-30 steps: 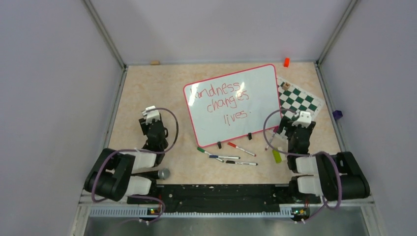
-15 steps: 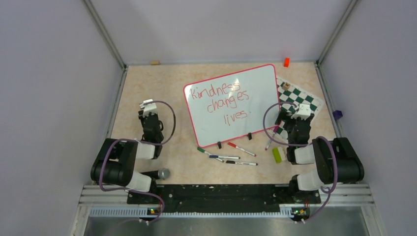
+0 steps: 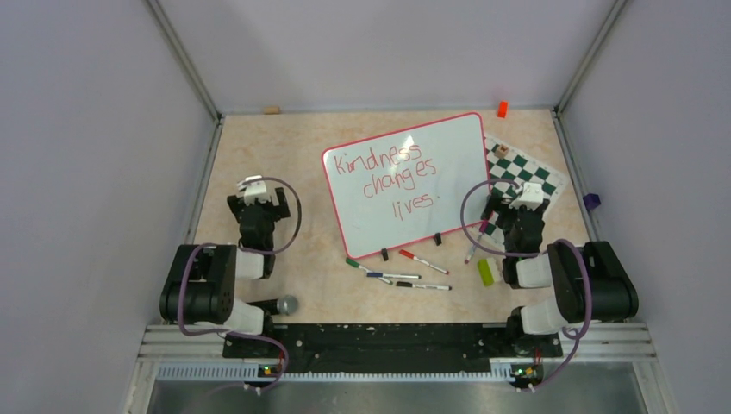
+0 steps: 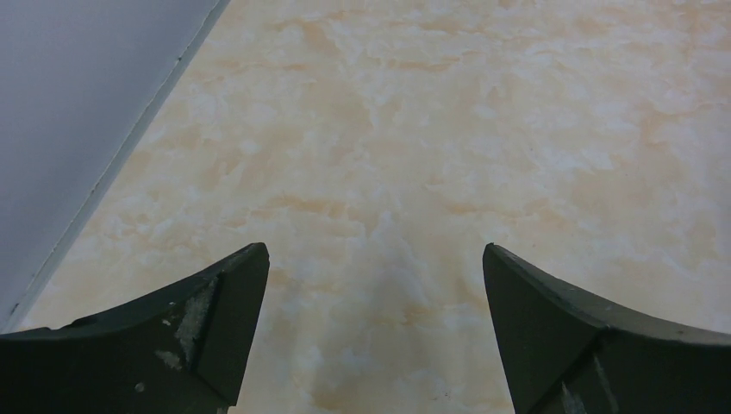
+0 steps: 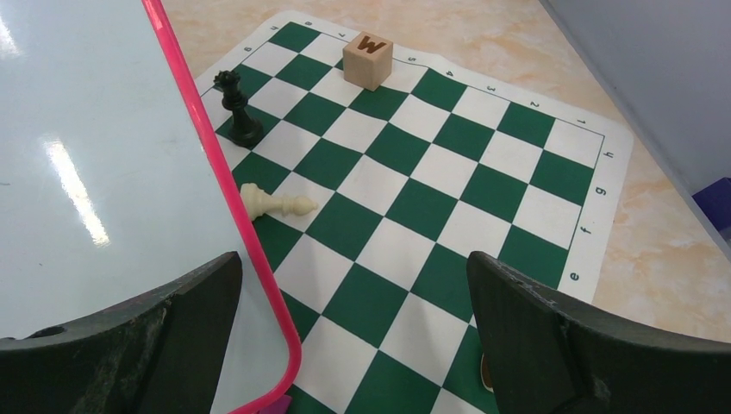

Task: Write a sentence on the whiteboard
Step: Reset both arms

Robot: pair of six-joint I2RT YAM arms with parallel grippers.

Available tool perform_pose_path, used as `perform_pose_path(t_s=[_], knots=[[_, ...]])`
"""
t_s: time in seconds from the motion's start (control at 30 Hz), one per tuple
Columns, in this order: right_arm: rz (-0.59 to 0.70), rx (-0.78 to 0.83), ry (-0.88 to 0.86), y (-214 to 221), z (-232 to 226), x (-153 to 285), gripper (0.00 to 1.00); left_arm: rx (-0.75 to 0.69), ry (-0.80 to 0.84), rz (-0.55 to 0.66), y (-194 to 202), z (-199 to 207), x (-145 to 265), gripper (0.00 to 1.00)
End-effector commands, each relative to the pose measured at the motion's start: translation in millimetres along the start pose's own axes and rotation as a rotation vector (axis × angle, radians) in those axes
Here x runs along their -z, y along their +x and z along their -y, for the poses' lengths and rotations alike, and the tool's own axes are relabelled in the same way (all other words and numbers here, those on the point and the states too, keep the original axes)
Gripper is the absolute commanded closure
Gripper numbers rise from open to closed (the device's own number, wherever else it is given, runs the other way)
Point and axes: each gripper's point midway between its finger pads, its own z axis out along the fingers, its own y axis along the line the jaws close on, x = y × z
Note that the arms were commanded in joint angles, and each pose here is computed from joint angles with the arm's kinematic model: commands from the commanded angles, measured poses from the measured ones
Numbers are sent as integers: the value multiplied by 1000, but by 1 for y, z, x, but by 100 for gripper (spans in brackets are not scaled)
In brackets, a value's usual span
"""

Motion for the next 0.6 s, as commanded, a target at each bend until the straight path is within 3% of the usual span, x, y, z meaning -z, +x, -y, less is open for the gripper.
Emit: perform_pose_path(t_s=[0.0, 0.57], knots=[[43, -8, -15, -15, -3, -8, 1, 40, 33, 41, -19, 6, -7, 1], [43, -8, -14, -15, -3, -8, 1, 40, 39, 36, -18, 6, -8, 1]])
